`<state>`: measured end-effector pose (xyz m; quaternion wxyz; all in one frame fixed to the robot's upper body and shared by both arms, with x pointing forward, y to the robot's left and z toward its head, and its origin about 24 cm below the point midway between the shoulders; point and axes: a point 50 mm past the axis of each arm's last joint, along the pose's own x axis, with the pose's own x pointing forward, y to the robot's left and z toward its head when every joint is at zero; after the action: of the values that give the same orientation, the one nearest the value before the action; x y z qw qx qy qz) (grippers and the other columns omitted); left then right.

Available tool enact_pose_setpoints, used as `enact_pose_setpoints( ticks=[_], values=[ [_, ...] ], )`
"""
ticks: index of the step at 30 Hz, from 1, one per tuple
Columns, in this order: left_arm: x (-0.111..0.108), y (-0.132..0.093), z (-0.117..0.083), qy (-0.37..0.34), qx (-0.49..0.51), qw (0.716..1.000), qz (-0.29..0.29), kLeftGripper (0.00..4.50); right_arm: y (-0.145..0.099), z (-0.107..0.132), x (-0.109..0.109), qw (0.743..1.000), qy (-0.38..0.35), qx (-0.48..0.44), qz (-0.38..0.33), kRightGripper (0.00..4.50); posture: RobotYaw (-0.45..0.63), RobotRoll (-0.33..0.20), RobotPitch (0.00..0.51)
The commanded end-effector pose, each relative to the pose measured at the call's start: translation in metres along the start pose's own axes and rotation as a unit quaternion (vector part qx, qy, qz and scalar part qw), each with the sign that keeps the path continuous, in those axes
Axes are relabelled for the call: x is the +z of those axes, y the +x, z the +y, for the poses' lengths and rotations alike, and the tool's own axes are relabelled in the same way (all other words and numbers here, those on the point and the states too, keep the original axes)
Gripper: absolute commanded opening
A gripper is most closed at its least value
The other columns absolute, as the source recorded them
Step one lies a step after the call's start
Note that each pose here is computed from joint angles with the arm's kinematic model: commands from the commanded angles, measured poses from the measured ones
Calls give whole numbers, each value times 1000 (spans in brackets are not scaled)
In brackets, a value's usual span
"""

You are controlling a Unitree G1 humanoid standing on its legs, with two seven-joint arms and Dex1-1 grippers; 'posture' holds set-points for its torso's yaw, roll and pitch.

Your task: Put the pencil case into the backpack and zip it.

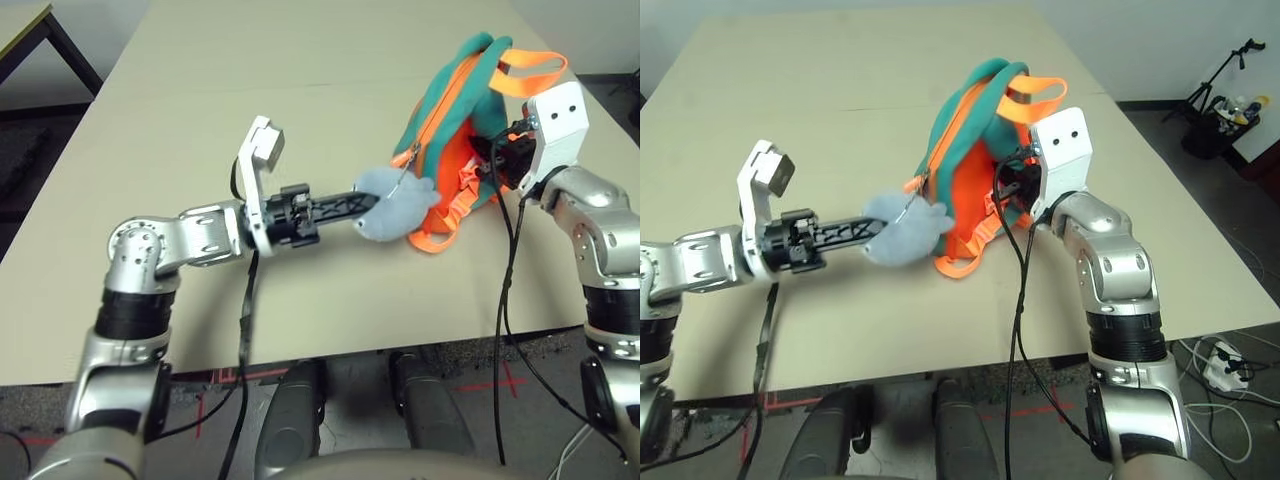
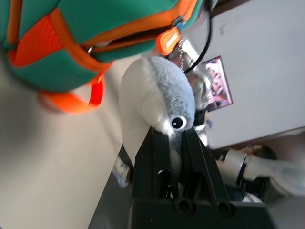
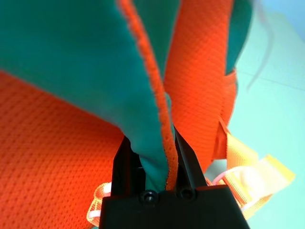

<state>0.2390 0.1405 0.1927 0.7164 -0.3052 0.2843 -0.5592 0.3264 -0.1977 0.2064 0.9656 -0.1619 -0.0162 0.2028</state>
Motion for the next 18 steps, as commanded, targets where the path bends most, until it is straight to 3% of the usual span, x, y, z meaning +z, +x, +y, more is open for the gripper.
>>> enact_pose_setpoints(
  ticks=[1,9,15,18],
  values=[
    [-23,3,13,-31,48,997,59,104,2,-1,-14,999,7,-11,35,200,96,0,220],
    [-39,10,62,-37,187,979,77,104,3,-4,-12,999,6,-19,30,200,86,0,218],
    [-57,20,90,-62,212,970,100,104,4,-3,-13,999,7,-16,32,200,77,0,215],
    [-58,22,88,-53,198,973,109,104,-3,6,-10,998,16,47,48,200,74,0,214]
  ],
)
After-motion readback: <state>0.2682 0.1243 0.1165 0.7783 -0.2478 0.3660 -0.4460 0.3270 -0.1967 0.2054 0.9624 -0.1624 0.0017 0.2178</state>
